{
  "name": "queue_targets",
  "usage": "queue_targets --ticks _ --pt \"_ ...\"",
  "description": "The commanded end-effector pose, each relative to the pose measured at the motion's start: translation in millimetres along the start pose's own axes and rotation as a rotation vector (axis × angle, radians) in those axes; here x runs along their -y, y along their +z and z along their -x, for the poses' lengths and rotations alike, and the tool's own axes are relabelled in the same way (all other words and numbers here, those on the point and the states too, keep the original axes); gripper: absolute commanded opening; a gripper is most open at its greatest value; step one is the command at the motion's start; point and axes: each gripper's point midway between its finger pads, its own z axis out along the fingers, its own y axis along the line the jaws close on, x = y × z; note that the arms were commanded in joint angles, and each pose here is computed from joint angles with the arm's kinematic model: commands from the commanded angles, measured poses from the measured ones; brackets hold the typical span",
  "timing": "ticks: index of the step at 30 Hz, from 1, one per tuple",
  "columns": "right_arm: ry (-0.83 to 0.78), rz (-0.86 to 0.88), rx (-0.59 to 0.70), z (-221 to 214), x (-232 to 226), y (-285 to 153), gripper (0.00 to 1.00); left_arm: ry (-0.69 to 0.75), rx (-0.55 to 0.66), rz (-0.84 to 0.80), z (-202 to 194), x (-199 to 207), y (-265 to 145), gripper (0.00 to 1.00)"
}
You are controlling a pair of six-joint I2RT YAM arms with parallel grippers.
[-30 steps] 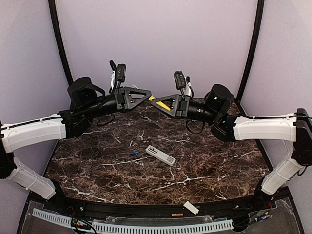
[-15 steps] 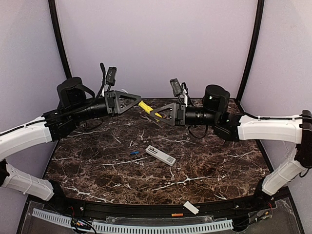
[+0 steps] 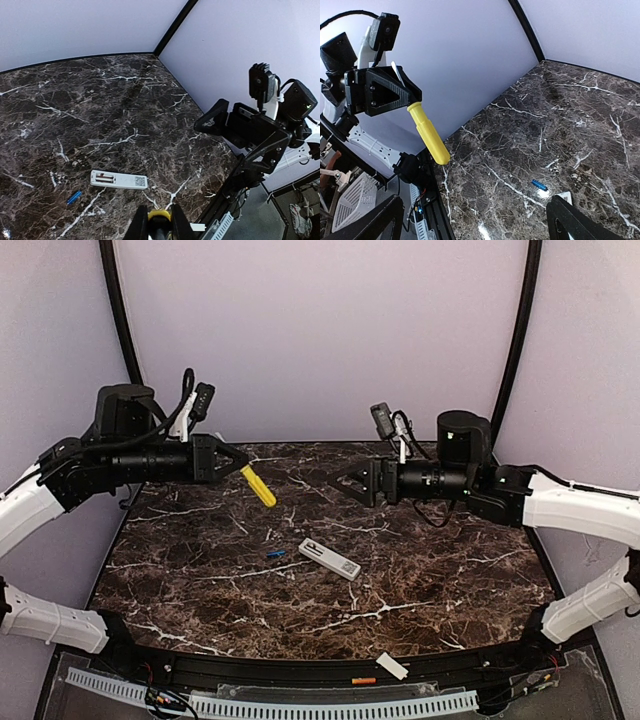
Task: Unload the batteries from the remote control
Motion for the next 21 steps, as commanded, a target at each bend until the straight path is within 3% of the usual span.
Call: queue_targets --ticks 1,11,21 --pt "-0.041 -0.136 -0.023 -12 24 -15 0.99 0.083 -0.118 0.247 -16 -38 -25 0.0" --pt "-0.029 -0.196 -0.063 -30 35 -29 0.99 0.167 -0.342 0.539 -28 -82 -34 0.0" --pt "-0.016 -0.23 -0.097 -43 42 -35 0.98 0.01 -0.6 0.745 -73 -156 -34 0.0"
